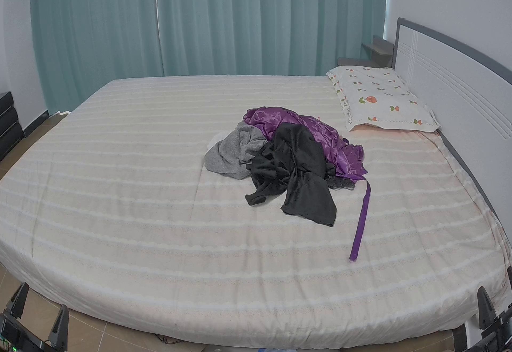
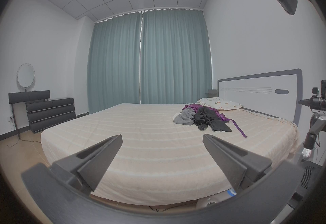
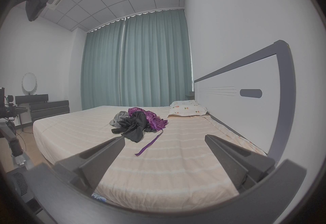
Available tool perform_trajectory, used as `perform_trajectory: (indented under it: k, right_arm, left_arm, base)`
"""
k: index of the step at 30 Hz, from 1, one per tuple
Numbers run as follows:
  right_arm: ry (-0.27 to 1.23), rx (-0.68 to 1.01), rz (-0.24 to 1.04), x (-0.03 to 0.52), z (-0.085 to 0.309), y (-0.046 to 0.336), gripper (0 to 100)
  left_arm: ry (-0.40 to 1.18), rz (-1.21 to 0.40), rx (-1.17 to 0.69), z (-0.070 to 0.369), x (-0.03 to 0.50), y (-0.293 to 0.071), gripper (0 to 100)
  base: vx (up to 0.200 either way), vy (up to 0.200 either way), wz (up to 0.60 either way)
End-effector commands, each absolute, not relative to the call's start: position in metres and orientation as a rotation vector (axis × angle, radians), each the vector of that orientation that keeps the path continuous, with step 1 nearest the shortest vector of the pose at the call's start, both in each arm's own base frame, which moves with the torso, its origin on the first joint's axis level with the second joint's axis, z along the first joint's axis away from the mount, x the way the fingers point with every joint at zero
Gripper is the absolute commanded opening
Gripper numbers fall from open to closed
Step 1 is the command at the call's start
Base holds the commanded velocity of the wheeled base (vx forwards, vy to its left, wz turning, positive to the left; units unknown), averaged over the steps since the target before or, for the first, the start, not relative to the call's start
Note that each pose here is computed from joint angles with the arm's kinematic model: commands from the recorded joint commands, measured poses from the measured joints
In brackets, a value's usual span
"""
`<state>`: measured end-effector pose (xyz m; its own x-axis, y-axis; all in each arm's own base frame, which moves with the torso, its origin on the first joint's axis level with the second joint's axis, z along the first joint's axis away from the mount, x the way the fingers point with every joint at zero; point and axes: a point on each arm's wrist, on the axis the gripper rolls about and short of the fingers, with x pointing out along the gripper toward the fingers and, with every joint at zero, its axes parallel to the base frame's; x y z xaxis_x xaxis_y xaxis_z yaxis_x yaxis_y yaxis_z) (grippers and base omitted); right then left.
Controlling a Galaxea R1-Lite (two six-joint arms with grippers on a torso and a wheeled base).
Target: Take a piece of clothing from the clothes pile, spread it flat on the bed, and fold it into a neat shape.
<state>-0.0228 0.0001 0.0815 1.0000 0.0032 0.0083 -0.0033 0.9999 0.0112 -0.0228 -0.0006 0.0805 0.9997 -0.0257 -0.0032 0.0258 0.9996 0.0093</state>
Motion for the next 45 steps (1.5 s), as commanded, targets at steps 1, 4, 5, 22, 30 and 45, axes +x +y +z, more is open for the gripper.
perform_trajectory:
  k: [1, 4, 5, 22, 30, 45]
  right_arm:
    - [-0.009, 0.012, 0.002, -0.023, 0.076, 0.000, 100]
    - [-0.043, 0.020, 0.000, -0.024, 0.084, 0.000, 100]
    - [-0.101, 0.053, 0.003, -0.029, 0.121, 0.000, 100]
    - [0.368, 0.061, 0.198, 0.064, 0.158, 0.007, 100]
    - [0.497, 0.142, 0.244, 0.162, 0.156, 0.025, 100]
    - [0.565, 0.303, 0.204, 0.324, 0.095, 0.062, 100]
  left_arm:
    - [0.003, -0.026, 0.009, 0.075, -0.023, -0.001, 100]
    - [0.003, -0.026, 0.009, 0.075, -0.023, -0.001, 100]
    - [0.003, -0.026, 0.009, 0.075, -0.023, -0.001, 100]
    - [0.003, -0.026, 0.009, 0.075, -0.023, -0.001, 100]
    - [0.003, -0.025, 0.009, 0.075, -0.023, -0.001, 100]
    - [0.003, -0.025, 0.009, 0.075, -0.023, -0.001, 100]
  base:
    - [0.000, 0.000, 0.00]
    - [0.000, 0.000, 0.00]
    - [0.000, 0.000, 0.00]
    - [0.000, 0.000, 0.00]
    - [0.000, 0.000, 0.00]
    - [0.000, 0.000, 0.00]
